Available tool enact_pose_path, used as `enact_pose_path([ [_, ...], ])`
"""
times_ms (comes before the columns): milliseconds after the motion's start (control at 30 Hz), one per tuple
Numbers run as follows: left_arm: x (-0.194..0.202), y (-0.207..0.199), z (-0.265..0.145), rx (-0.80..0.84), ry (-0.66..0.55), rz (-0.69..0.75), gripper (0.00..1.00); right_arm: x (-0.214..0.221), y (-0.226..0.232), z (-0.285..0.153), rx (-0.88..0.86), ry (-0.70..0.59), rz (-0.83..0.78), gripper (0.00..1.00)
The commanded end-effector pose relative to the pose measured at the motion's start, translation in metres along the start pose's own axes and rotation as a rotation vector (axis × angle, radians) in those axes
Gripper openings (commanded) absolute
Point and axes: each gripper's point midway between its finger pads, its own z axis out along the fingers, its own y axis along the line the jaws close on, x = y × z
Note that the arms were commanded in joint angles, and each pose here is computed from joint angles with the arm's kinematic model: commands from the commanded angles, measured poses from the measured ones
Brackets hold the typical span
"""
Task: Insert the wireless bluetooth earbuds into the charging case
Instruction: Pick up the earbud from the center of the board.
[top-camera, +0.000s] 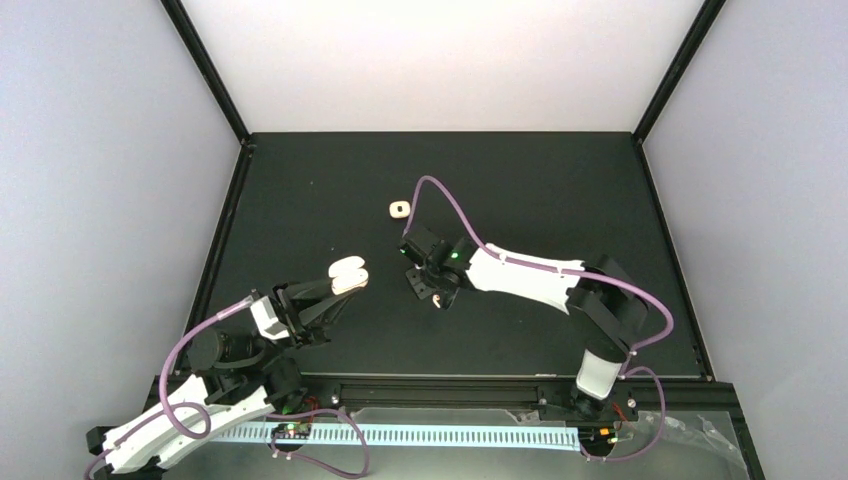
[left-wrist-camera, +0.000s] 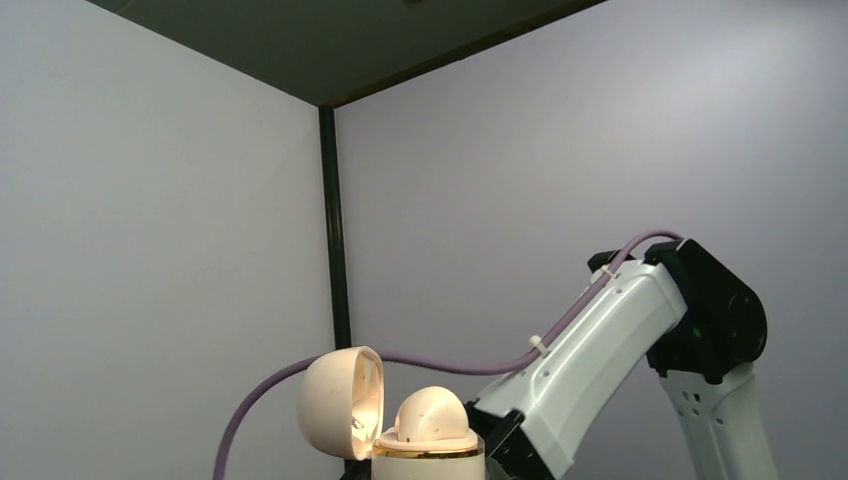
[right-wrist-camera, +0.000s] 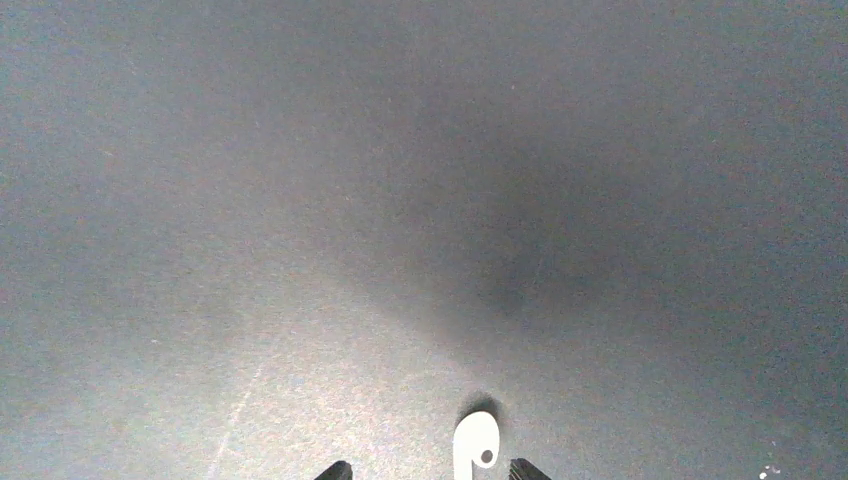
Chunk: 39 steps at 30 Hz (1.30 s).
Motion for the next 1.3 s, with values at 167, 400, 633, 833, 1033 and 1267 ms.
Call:
enact_pose_path([
  [167, -0.001, 0.006, -0.005, -0.035, 0.0, 0.009, 0.02, 0.018, -0.017, 0.027, 0.096, 0.129, -0.071, 0.41],
  [400, 0.0, 0.007, -0.006, -0.041, 0.006, 0.016, 0.02, 0.018, -0.017, 0.037, 0.095, 0.15, -0.082, 0.39],
  [633, 0.003, 0.007, -0.006, -0.043, 0.011, 0.016, 0.02, 0.024, -0.02, 0.049, 0.093, 0.179, -0.082, 0.35],
  [833, 0.003, 0.007, -0.007, -0.046, 0.01, 0.02, 0.01, 0.028, -0.021, 0.054, 0.089, 0.193, -0.082, 0.33],
  [1033, 0.004, 0.008, -0.007, -0.05, 0.011, 0.021, 0.01, 0.033, -0.02, 0.059, 0.083, 0.207, -0.083, 0.29],
  [1267, 0.004, 0.008, -0.007, -0.052, 0.011, 0.021, 0.02, 0.04, -0.021, 0.061, 0.076, 0.22, -0.079, 0.25],
])
